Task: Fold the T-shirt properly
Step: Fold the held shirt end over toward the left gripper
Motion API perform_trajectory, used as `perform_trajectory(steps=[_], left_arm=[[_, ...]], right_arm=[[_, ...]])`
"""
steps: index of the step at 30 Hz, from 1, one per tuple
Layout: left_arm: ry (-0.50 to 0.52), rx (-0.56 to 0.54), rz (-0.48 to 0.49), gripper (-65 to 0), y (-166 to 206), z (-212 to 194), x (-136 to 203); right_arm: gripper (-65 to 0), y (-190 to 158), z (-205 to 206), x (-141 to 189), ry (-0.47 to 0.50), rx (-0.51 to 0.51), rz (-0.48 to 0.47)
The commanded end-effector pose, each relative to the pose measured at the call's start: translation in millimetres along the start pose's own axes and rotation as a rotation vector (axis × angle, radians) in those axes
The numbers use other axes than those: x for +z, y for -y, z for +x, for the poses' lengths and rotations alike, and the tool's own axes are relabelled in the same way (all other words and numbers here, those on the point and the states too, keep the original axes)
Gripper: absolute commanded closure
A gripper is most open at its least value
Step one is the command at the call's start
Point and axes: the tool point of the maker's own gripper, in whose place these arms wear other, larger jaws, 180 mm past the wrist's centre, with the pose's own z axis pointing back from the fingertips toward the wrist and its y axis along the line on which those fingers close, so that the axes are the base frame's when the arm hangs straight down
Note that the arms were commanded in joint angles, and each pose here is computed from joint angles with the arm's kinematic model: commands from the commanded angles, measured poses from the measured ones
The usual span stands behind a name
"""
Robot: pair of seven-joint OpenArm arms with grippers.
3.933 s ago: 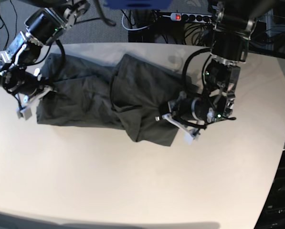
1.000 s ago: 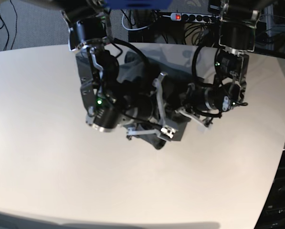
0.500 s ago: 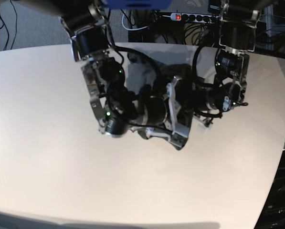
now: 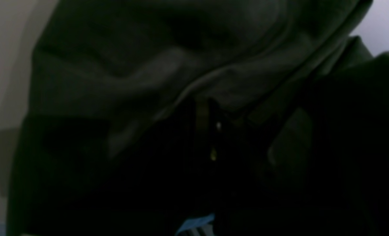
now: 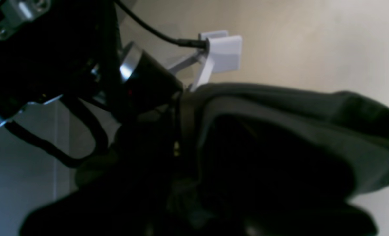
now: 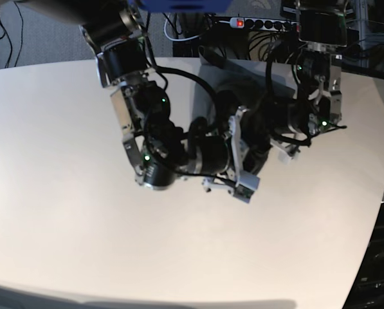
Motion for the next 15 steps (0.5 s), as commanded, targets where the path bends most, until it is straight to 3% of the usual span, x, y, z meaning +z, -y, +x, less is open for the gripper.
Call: perform_trajectory(steps=[1,12,15], left_arm=[[-0.008,-0.002,0.095,-2.3,-22.1,-1.1,2.8],[0.008,-0.003,0.09,-2.3,-19.9,2.5,3.2],[0.032,-0.01,0.034,-2.3,-3.5,7.7,8.1]], right_arm=[[-0.9,-1.0,24.2,4.1,0.069,0.033,0.004],[-0.9,3.4,25.5,6.8,0.065,0.044,-0.007],[-0.9,4.3,24.1,6.4,0.061,0.041,-0.007]])
